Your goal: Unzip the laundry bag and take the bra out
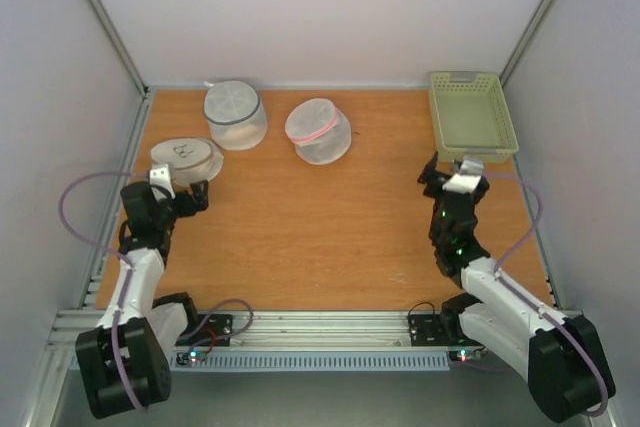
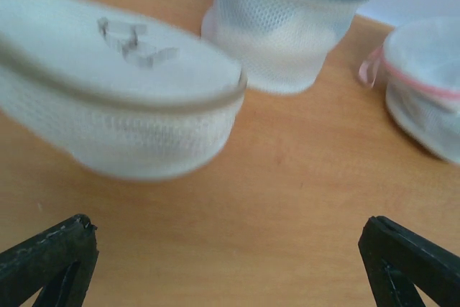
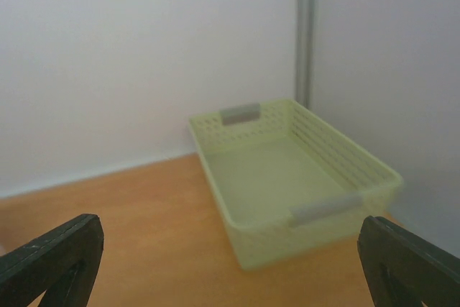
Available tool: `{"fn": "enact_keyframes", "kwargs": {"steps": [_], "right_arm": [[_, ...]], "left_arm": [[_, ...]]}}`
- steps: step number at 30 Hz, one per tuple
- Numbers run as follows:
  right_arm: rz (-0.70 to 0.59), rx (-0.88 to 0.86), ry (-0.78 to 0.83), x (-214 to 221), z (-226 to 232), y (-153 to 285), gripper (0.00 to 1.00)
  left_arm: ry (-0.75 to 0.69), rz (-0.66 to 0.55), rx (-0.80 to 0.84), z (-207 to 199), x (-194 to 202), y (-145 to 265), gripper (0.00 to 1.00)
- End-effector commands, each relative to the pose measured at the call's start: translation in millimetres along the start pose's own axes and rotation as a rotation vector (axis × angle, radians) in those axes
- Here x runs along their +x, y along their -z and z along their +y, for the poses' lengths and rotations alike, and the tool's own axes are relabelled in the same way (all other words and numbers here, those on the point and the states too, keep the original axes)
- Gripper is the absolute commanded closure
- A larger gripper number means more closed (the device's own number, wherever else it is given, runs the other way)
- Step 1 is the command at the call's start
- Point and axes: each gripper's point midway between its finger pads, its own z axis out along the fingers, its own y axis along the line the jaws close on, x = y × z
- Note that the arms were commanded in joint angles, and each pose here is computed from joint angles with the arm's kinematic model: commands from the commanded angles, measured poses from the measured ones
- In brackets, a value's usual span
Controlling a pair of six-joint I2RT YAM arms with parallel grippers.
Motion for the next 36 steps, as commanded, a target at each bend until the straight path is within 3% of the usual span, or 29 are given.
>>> {"fn": "enact_keyframes", "kwargs": {"steps": [1, 6, 11, 15, 20, 29, 33, 36], "right_arm": [[0.096, -0.2, 0.0, -40.6, 60.8, -20.9, 0.02], [0.238, -0.451, 0.017, -62.2, 139.6, -43.1, 0.02], [0.355, -0.734, -0.096, -70.3, 225.4, -51.5, 0.04], [0.434, -0.673, -0.132, -51.5, 259.3, -85.7, 0.06], [0.587, -0.613, -0.135, 6.4, 292.5, -124.3, 0.09], [0.801, -0.563, -0.061, 93.5, 330.2, -166.7, 0.12], [0.856, -0.613, -0.049, 111.1, 344.5, -167.9, 0.26], [0.87, -0.707, -0.06, 106.4, 357.5, -159.0, 0.51]], "left_arm": [[-0.114, -0.021, -0.011, -11.7, -64.9, 13.4, 0.01], [-0.151, 0.099, 0.003, -32.5, -106.8, 37.7, 0.01], [-0.088, 0.247, 0.042, -51.7, -135.2, 52.8, 0.01], [-0.02, 0.284, 0.157, -77.3, -149.8, 46.4, 0.01], [-0.048, 0.297, 0.199, -98.8, -149.3, 27.2, 0.01], [-0.032, 0.393, 0.236, -100.7, -133.1, -8.0, 0.01], [-0.025, 0.396, 0.244, -100.9, -129.5, -13.3, 0.01], [-0.028, 0.404, 0.23, -97.4, -126.5, -16.2, 0.0]]}}
